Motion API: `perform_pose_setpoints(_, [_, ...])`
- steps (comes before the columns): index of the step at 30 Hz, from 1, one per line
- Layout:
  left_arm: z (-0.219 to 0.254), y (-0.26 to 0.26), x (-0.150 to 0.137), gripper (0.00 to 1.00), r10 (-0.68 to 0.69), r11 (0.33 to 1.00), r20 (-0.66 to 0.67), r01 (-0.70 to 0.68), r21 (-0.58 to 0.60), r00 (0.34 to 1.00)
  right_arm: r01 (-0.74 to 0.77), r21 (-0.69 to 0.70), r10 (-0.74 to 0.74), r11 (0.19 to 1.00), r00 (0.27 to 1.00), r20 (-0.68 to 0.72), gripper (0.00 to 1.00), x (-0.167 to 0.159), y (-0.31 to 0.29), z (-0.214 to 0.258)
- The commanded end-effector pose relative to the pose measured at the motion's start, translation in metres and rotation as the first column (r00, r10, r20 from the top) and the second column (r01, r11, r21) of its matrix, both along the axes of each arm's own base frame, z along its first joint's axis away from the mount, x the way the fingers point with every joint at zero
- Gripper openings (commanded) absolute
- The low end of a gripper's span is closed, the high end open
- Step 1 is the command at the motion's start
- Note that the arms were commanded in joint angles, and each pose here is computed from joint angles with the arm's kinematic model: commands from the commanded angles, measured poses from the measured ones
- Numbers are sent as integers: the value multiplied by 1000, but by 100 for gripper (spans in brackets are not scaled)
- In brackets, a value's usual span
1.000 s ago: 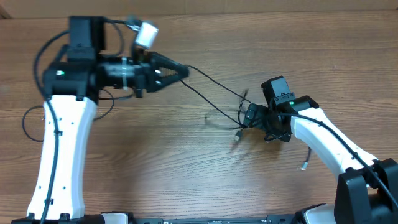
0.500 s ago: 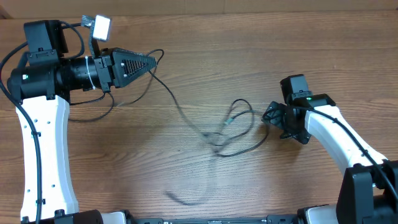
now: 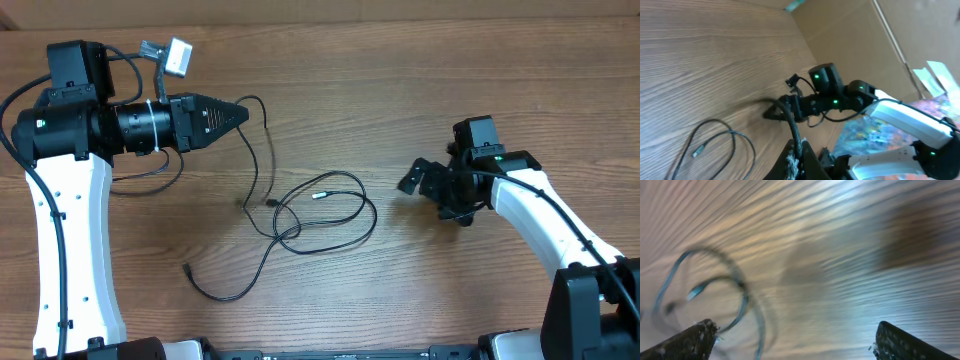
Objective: Untangle cables
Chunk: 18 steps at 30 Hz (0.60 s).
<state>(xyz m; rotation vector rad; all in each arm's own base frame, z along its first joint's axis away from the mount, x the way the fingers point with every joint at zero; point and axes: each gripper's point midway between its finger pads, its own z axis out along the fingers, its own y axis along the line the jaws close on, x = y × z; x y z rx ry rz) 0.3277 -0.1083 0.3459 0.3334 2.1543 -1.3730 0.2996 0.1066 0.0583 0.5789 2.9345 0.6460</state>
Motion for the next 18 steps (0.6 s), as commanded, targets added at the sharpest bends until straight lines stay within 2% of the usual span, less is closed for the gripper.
perform_pose_setpoints(1, [5,-2,0,4,-9,999,49,7,37,999,-97,133,98,986,995,0,100,-10,29,8])
perform_pose_setpoints(4, [6,-2,0,4,-10,999,54,8,35,998,-139,132,140,981,990,2,99,-16,41,8])
perform_pose_setpoints(7, [10,-4,0,4,-20,1000,67,19,17,998,-188,122,189,975,982,8,90,-22,55,8])
perform_pose_setpoints(9, [12,-4,0,4,-24,1000,78,23,11,997,-216,91,217,972,976,6,88,-27,62,5])
perform_pose_setpoints(11, [12,-4,1,5,-23,1000,78,22,11,997,-240,63,240,969,971,7,88,-31,67,3])
perform_pose_setpoints(13, [10,-4,1,4,-19,1000,73,17,19,997,-272,32,272,962,962,15,97,-35,73,1])
perform_pose_setpoints(18, [-9,5,2,4,36,993,9,-37,112,999,-319,-44,321,947,946,48,99,-36,82,-3])
